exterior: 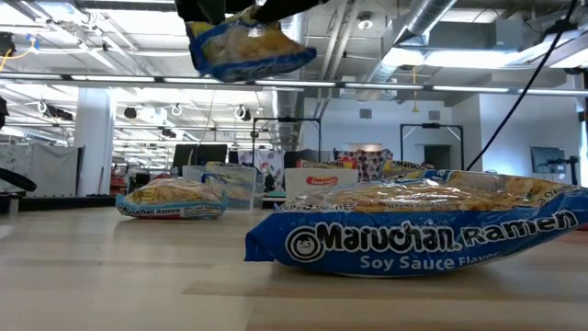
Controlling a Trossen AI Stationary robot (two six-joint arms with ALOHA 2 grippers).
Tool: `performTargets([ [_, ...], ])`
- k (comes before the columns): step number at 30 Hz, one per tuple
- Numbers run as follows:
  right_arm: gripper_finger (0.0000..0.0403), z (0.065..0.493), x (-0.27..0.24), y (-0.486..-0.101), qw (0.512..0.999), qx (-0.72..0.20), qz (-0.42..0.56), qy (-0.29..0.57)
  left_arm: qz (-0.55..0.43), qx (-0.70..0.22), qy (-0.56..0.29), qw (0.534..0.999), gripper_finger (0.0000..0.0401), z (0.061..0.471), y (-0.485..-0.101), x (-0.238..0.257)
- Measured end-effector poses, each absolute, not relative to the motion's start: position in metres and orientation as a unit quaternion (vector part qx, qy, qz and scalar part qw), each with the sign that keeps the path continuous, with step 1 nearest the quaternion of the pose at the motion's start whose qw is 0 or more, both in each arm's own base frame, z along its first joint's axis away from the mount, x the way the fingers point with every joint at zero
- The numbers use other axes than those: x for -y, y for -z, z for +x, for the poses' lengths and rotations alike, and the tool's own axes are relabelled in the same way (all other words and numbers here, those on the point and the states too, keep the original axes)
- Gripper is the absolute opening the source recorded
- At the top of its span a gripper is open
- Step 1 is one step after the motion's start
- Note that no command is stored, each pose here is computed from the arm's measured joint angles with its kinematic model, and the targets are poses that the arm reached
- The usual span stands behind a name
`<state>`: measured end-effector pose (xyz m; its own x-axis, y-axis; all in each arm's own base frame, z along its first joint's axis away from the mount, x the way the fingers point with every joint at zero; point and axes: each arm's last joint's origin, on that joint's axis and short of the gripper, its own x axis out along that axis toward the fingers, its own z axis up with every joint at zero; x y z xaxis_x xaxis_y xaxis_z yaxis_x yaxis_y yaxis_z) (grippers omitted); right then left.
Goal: Sort Maruchan noodles
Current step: Put the blue noodle pack into the transparent bin
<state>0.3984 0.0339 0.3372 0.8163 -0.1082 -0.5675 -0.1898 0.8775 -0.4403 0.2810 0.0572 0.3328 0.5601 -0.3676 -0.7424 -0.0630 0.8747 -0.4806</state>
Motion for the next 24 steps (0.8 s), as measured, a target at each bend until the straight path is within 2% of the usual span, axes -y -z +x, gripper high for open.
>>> performTargets([
  [8, 0.0004, 0.4016, -0.0328, -0.3358, 0.916, -0.315, -0.249, 0.006, -0.234, -0.444, 0.124, 0.856, 0.0176, 0.2828, -0.3349, -0.0561],
  [17, 0.0004, 0.404, -0.0316, -0.3392, 0.925, -0.297, -0.236, 0.022, -0.227, -0.434, 0.125, 0.863, 0.0173, 0.2847, -0.3361, -0.0567],
  [24, 0.0005, 0.4037, -0.0316, -0.339, 0.925, -0.298, -0.236, 0.022, -0.222, -0.432, 0.119, 0.866, 0.0122, 0.2854, -0.3363, -0.0572],
])
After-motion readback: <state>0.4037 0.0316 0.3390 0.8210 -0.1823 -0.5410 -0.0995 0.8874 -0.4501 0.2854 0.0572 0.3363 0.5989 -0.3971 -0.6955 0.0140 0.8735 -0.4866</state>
